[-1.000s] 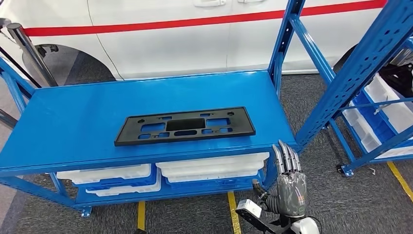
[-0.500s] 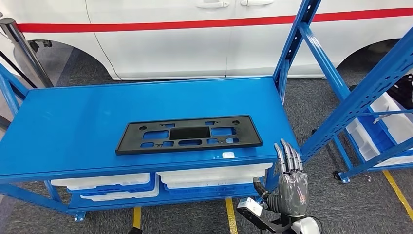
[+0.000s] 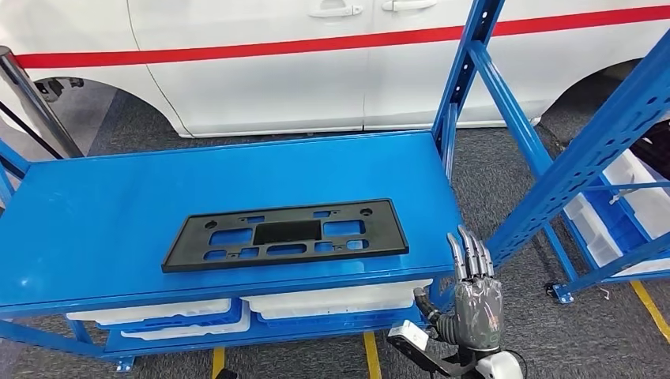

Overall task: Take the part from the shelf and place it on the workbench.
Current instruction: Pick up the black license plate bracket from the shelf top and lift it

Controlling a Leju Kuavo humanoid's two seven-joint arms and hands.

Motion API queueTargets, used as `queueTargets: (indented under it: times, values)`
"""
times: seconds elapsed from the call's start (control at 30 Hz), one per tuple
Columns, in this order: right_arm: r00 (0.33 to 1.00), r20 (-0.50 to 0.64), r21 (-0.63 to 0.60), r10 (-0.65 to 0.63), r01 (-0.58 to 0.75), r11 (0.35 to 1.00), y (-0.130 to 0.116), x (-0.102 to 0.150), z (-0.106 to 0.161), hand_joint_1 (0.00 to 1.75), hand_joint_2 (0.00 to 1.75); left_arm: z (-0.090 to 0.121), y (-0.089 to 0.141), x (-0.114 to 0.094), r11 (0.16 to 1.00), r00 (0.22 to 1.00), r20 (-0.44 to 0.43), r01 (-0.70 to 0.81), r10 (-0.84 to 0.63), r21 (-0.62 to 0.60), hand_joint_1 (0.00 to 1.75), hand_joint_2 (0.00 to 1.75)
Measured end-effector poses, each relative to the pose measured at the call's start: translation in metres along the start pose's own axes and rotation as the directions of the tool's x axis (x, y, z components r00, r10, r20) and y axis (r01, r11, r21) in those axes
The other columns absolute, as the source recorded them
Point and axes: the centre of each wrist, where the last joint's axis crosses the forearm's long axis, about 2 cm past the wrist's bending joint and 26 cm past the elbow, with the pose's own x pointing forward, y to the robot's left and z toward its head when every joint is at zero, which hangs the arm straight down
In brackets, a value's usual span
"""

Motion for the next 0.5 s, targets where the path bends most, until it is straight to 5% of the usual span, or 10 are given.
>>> queueTargets:
  times: [0.5]
  values:
    - [0.996, -0.034, 0.089, -0.085, 0.088, 0.992, 0.0061, -0.0080, -0.0071, 0.00, 1.75, -0.0012, 0.0011, 0.0026, 0.997, 0.998, -0.042, 0.048, -0.046, 0.060, 0.00, 0.00]
